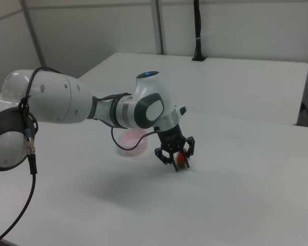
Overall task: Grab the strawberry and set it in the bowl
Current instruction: 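Move the gripper down toward the red strawberry beside the pink bowl, then lower the open gripper around the strawberry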
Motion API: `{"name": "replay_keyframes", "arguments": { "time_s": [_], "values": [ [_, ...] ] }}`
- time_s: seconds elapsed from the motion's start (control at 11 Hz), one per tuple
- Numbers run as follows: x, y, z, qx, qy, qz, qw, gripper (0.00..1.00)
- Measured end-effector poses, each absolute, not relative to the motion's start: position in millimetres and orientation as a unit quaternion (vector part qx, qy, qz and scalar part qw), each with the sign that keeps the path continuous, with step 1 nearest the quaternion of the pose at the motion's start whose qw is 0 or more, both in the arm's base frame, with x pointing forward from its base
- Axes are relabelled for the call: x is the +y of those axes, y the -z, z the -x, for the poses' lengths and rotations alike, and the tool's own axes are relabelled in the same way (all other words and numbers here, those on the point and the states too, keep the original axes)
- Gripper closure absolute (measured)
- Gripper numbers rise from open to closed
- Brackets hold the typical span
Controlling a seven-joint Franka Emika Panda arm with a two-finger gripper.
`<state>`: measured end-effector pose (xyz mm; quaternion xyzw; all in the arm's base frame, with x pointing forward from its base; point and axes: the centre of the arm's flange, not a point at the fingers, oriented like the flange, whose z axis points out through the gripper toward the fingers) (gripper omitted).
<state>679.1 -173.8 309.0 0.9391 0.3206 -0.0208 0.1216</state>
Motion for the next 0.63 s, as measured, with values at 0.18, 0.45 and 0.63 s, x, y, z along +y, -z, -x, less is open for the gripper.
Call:
{"name": "replay_keyframes", "arguments": {
  "time_s": [0.18, 0.45, 0.63],
  "values": [
    [-171.1, -316.3, -682.6, 0.300, 0.011, -0.946, 0.124, 0.76],
    [-144.5, -328.6, -686.1, 0.273, 0.006, -0.955, 0.114, 0.73],
    [-146.1, -333.4, -686.8, 0.240, -0.006, -0.965, 0.101, 0.45]
  ]
}}
